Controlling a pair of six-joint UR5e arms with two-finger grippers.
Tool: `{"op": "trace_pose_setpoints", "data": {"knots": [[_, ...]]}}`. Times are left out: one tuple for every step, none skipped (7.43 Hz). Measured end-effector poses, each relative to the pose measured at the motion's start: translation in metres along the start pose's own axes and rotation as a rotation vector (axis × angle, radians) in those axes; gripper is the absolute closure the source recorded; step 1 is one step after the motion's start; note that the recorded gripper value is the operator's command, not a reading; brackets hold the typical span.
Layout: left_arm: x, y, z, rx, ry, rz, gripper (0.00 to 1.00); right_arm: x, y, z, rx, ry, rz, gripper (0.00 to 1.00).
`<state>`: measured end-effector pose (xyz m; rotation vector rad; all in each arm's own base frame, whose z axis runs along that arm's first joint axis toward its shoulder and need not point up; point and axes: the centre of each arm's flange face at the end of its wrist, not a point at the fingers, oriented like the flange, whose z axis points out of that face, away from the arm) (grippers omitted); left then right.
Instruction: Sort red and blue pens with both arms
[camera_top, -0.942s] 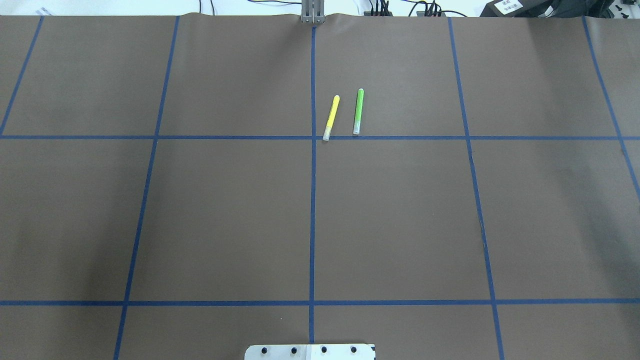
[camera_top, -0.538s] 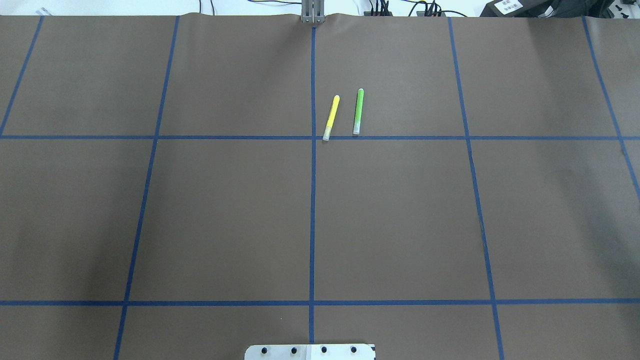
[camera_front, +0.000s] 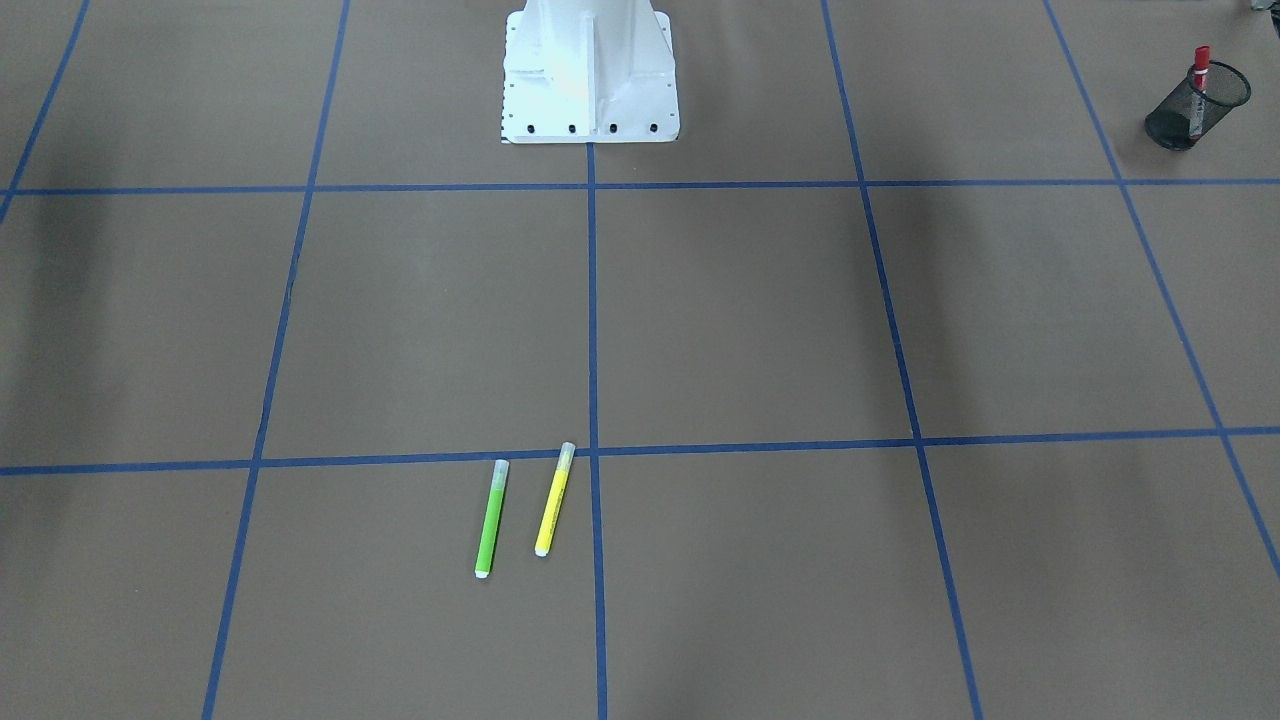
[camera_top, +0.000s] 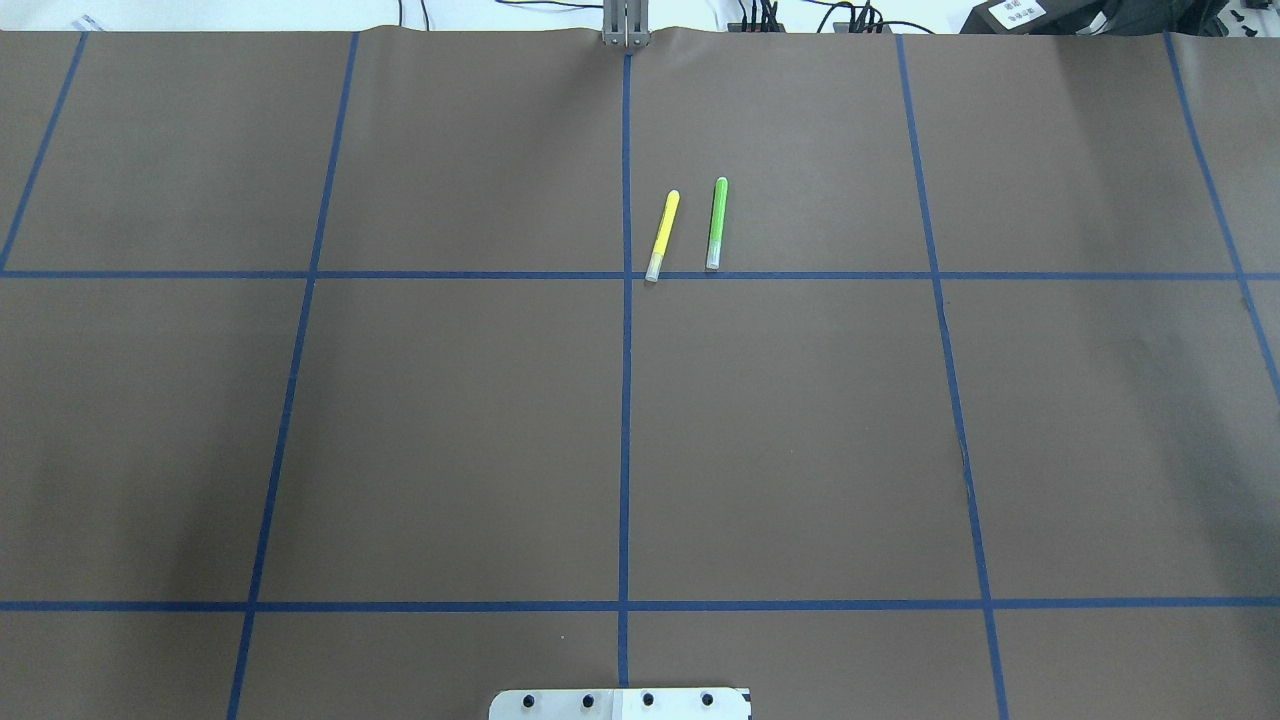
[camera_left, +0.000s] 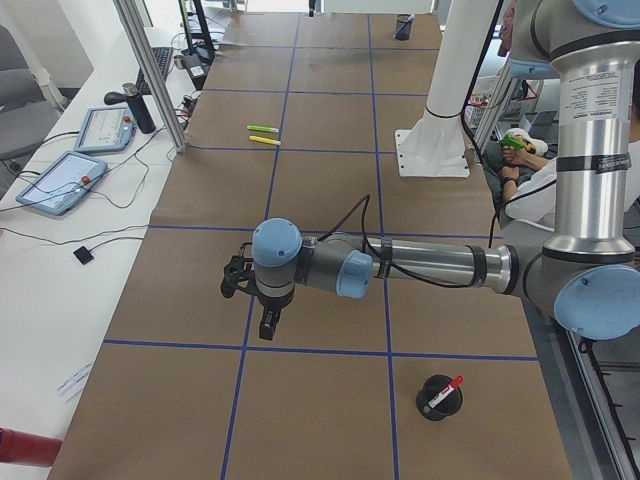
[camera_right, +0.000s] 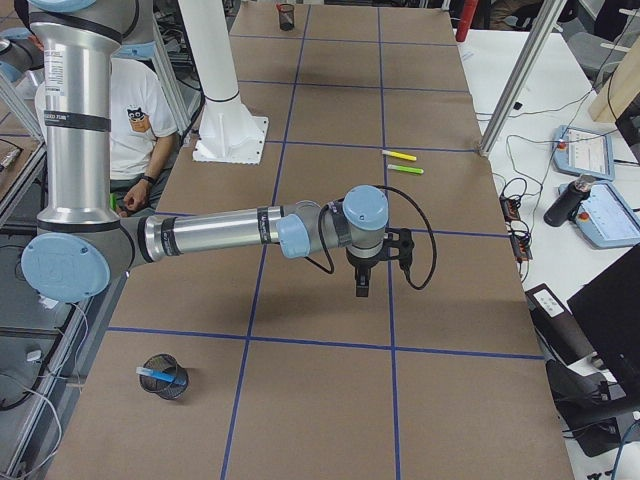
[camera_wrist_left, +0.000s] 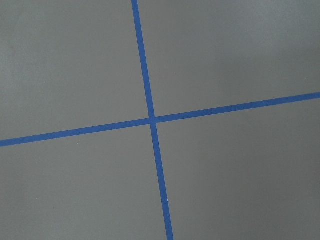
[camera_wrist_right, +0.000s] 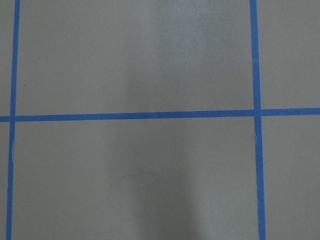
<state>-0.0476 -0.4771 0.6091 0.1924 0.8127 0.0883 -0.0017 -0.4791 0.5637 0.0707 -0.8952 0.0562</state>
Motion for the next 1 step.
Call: {"op": "trace_pose_setpoints", "data": {"knots": [[0.0000,0.0000,-0.0001,0.000,-0.001,-0.001,0.00,0.0004,0.0008,0.0011,-0.002,-0.001,0.000,0.00]]}}
